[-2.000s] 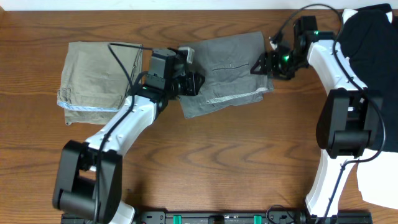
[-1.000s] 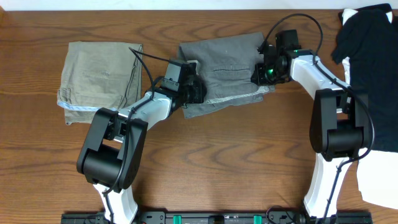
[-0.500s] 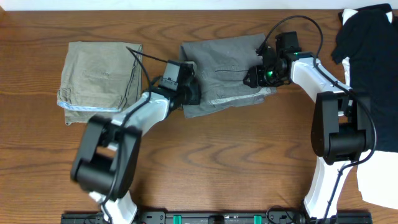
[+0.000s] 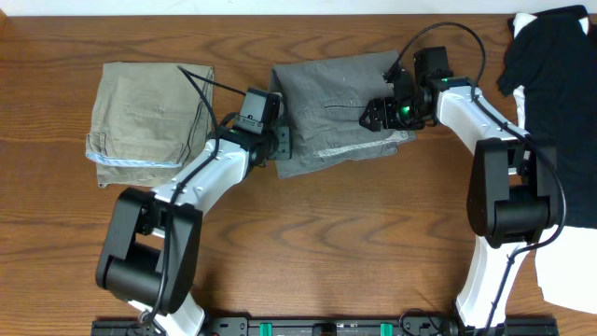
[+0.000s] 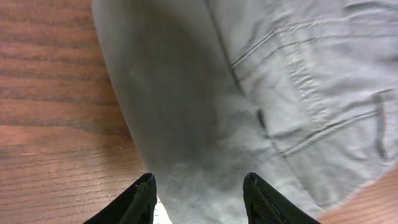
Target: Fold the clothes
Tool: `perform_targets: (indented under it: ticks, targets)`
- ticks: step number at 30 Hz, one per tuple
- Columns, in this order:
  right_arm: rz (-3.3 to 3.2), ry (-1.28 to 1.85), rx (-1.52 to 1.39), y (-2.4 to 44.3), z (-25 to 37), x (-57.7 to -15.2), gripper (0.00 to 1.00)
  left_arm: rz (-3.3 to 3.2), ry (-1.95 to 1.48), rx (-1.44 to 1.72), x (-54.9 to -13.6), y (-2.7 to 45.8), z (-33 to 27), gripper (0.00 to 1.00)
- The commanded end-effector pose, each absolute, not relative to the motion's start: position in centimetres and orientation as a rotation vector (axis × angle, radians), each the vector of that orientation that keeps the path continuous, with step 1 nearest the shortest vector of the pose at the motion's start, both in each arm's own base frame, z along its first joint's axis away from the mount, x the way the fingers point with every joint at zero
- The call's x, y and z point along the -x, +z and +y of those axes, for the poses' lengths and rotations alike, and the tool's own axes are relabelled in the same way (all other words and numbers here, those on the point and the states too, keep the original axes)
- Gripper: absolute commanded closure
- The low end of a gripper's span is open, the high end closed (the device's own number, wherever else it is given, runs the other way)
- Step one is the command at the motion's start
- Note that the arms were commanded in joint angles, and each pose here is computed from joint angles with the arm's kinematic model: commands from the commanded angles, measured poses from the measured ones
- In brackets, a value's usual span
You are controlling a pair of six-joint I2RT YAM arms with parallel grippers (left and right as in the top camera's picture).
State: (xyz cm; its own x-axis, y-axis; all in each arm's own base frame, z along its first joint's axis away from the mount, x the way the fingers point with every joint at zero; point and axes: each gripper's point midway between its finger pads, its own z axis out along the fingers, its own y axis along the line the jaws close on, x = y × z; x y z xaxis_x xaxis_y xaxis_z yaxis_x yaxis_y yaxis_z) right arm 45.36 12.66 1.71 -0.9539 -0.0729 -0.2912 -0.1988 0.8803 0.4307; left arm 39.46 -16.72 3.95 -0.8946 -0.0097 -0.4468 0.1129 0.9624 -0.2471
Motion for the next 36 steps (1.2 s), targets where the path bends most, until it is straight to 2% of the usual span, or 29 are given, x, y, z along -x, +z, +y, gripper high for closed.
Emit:
perform_targets:
  ticks: [1, 9, 12, 15, 20, 27, 36]
  targets:
    - [2.833, 0.746, 0.165, 0.9, 12.5, -44.3, 0.15, 2.65, -0.354, -0.065, -39.8, 3.9, -16.4, 0.53]
    - [2.805, 0.83, 0.143, 3.1, 12.5, -44.4, 0.17, 2.677, -0.347, -0.056, -39.2, 3.3, -16.2, 0.52]
    - [2.81, 0.83, 0.142, 3.0, 12.5, -44.3, 0.17, 2.692, -0.345, -0.04, -39.1, 2.7, -16.1, 0.44]
    - [2.811, 0.824, 0.143, 3.0, 12.5, -44.3, 0.17, 2.693, -0.35, 0.009, -39.4, 2.2, -16.1, 0.42]
    - [2.817, 0.816, 0.141, 2.9, 12.4, -44.2, 0.17, 2.679, -0.201, 0.089, -39.9, 1.8, -14.2, 0.28]
    - [2.836, 0.82, 0.134, 2.8, 12.4, -43.8, 0.19, 2.668, -0.288, 0.063, -40.4, 1.2, -15.6, 0.28]
    - [2.804, 0.707, 0.197, 7.2, 11.2, -44.7, 0.1, 2.654, -0.446, 0.02, -41.0, 0.2, -17.9, 0.28]
